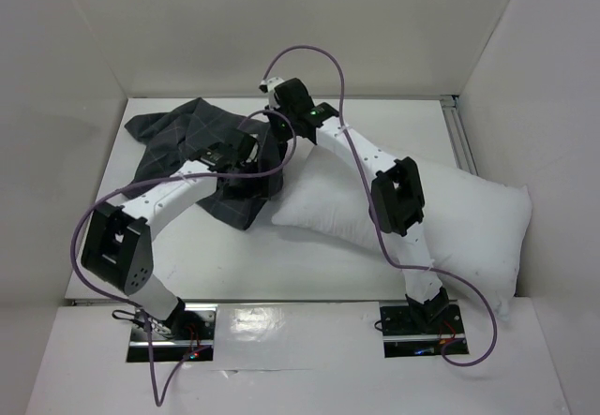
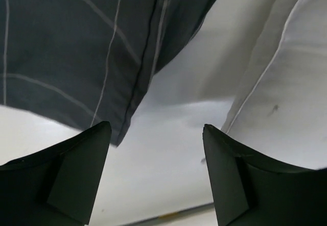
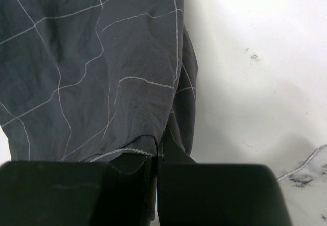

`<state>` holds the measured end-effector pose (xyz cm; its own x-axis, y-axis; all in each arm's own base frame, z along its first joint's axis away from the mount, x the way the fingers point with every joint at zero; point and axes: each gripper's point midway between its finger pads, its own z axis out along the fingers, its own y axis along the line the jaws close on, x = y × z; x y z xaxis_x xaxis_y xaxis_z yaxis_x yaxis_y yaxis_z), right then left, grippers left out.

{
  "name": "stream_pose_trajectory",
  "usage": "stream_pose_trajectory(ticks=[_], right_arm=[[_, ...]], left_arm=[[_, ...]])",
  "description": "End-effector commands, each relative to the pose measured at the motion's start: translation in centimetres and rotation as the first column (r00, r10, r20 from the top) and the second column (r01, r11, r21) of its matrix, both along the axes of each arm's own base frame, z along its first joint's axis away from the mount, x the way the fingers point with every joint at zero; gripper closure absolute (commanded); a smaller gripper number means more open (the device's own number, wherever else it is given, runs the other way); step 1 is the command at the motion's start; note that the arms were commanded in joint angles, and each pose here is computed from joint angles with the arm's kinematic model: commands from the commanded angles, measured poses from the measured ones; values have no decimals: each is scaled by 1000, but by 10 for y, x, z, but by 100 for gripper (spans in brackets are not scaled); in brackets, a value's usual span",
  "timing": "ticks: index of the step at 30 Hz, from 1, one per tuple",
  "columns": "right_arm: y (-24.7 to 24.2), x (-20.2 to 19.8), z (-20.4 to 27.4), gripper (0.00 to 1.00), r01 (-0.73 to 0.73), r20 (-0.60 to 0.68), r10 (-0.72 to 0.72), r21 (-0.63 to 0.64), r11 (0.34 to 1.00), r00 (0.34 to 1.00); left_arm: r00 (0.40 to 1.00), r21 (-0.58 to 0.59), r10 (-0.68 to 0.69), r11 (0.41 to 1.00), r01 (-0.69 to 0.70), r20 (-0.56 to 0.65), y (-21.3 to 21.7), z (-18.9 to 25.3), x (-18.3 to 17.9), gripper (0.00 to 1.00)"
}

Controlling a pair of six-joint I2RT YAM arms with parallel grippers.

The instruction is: Put the pillow into the pillowcase

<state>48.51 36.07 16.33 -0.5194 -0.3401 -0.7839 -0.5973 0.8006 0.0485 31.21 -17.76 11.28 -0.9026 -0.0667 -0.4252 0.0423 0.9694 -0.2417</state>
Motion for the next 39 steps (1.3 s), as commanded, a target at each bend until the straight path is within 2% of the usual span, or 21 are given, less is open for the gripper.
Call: stream_pose_trajectory(ticks=[1, 5, 6, 11, 14, 17, 20, 22, 27, 29, 32, 36, 38, 39], right_arm=[[1, 5, 14, 100, -5, 7, 5, 39, 999, 1000], [-6, 10, 14, 100, 8, -3, -8, 51, 999, 1000], [-5, 8, 11, 100, 0, -14, 1, 51, 999, 1000], [-10, 8, 12, 100, 2, -18, -1, 55, 998, 1000], [-15, 10, 8, 100, 12, -26, -10, 50, 999, 1000], [-15, 10, 8, 100, 12, -26, -10, 50, 999, 1000], [-13, 12, 15, 100, 18, -16, -17, 66, 998, 1000], [-15, 16, 25, 100, 18, -5, -18, 80, 997, 1000], [-19, 24, 53, 100, 49, 25, -54, 156, 986, 998], [-23, 26, 65, 100, 52, 32, -59, 181, 982, 998], [-25, 22, 86, 100, 46, 63, -59, 201, 979, 996], [-34, 17, 95, 100, 74, 75, -91, 202, 977, 993], [-35, 19, 92, 100, 84, 77, -101, 196, 977, 992], [-41, 22, 91, 100, 107, 73, -124, 201, 974, 990]], left_arm=[[993, -10, 55, 998, -54, 106, -11, 4, 39, 16], [987, 48, 102, 993, -108, 125, -6, -3, 60, 23], [988, 69, 106, 991, -114, 112, -4, -12, 61, 29], [977, 99, 178, 977, -190, 116, 13, -16, 73, 42], [975, 90, 187, 976, -198, 121, 12, -17, 74, 54], [971, 97, 201, 972, -215, 130, 17, -12, 78, 100], [964, 154, 232, 956, -251, 131, 35, 7, 73, 100], [950, 117, 241, 957, -267, 197, 44, 57, 77, 100], [952, -9, 191, 981, -195, 239, 55, 137, 62, 100], [960, 3, 193, 980, -198, 205, 61, 147, 47, 100], [945, 22, 246, 966, -257, 216, 75, 161, 35, 100], [830, 9, 464, 871, -490, 310, 119, 178, 28, 100], [788, -26, 491, 854, -520, 371, 127, 182, 33, 100], [791, -23, 475, 862, -506, 385, 129, 180, 39, 100]])
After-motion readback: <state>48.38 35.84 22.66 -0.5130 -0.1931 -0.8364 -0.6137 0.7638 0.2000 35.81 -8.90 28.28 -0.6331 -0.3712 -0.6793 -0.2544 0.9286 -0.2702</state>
